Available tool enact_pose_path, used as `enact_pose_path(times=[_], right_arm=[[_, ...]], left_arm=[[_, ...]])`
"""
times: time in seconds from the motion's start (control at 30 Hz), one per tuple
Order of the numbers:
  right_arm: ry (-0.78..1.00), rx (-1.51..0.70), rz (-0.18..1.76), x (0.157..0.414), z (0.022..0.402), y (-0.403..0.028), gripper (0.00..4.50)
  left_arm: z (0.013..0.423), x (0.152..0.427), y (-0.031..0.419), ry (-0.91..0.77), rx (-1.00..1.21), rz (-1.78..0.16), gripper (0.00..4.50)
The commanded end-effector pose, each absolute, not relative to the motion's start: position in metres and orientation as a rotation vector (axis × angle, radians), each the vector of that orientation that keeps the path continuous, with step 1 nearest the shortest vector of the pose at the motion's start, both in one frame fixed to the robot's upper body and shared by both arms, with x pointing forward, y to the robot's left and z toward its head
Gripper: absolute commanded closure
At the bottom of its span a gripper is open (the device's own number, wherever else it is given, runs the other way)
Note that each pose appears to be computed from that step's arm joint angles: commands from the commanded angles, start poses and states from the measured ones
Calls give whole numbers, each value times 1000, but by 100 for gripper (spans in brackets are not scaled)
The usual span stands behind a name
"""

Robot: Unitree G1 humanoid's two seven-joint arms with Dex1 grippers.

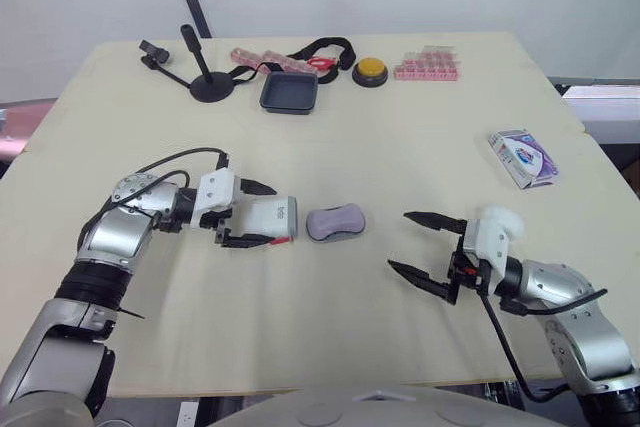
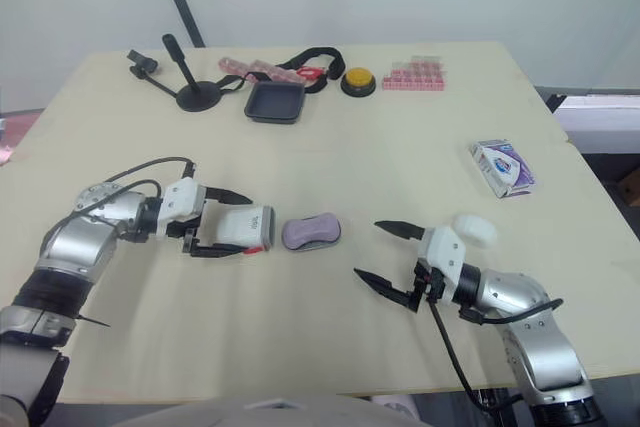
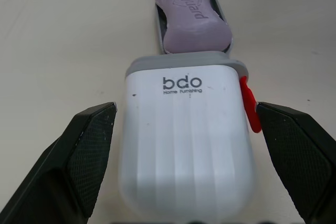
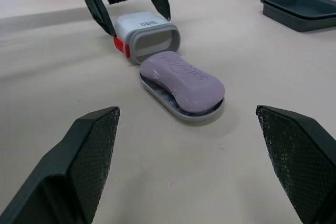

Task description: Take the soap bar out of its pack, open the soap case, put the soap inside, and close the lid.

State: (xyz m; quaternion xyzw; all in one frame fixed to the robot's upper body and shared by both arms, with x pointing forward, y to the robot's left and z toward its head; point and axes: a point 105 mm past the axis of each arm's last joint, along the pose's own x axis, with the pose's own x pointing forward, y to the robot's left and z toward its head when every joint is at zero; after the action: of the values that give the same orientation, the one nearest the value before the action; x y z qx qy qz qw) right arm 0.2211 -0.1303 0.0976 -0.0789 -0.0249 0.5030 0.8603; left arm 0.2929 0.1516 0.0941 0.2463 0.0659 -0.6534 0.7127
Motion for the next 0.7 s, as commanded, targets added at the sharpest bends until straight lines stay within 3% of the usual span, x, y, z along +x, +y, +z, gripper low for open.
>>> enact_pose_path(times=[0.03, 0.7], right_arm=[[-94, -179, 1040, 220, 106, -136, 5], [-59, -184, 1107, 216, 108, -131, 5]], left_arm=[[102, 295, 153, 127, 594, -1463, 0], [90, 297, 159, 114, 714, -1449, 0]])
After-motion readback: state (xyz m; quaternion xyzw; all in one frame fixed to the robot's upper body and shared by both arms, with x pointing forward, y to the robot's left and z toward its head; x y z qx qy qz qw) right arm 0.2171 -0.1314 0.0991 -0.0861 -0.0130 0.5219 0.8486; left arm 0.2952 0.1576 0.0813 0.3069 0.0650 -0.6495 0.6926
